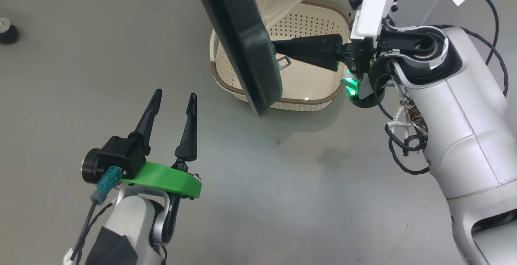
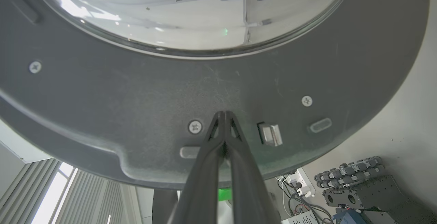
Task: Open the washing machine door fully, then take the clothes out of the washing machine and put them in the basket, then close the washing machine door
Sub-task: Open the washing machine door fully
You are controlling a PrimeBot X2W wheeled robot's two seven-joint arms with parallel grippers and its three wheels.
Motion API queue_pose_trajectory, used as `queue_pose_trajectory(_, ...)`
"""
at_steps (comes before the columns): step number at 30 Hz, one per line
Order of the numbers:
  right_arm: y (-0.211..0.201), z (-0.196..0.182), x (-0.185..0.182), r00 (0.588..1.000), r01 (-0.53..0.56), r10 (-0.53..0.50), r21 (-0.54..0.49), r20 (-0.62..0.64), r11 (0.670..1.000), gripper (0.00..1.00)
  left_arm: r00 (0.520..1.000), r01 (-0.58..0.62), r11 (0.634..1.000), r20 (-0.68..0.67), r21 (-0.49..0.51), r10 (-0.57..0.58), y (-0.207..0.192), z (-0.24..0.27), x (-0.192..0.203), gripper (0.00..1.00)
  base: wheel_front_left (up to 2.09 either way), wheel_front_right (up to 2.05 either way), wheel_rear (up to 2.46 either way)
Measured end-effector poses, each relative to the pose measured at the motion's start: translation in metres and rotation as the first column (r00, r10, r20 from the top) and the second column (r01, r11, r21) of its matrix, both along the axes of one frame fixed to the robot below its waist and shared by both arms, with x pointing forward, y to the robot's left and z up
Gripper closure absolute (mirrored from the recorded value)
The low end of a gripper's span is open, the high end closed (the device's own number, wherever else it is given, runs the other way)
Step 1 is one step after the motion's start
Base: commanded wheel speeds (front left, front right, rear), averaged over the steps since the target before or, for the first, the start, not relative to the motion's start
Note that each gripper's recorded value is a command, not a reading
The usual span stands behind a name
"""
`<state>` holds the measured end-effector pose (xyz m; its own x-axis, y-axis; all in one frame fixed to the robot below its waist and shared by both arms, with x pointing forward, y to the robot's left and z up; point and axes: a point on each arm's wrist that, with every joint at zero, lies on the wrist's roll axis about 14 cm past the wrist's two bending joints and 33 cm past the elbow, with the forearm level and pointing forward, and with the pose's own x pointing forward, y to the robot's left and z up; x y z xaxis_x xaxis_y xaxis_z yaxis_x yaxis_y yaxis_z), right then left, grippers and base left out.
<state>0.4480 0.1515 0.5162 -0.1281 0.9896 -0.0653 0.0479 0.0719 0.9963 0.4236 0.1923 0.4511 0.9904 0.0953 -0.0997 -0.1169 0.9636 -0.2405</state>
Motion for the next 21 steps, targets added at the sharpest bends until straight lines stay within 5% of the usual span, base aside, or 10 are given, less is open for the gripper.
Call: queue_pose_trajectory(21,0.019,-0.002,-0.037,0.996,-0.080,0.080,0.017,-0.027,0.997,1.00,1.000,-0.012,1.000,0.001,0.003,0.012,0.002,0.001,-0.001,0.00,0.00,0.00,0.00)
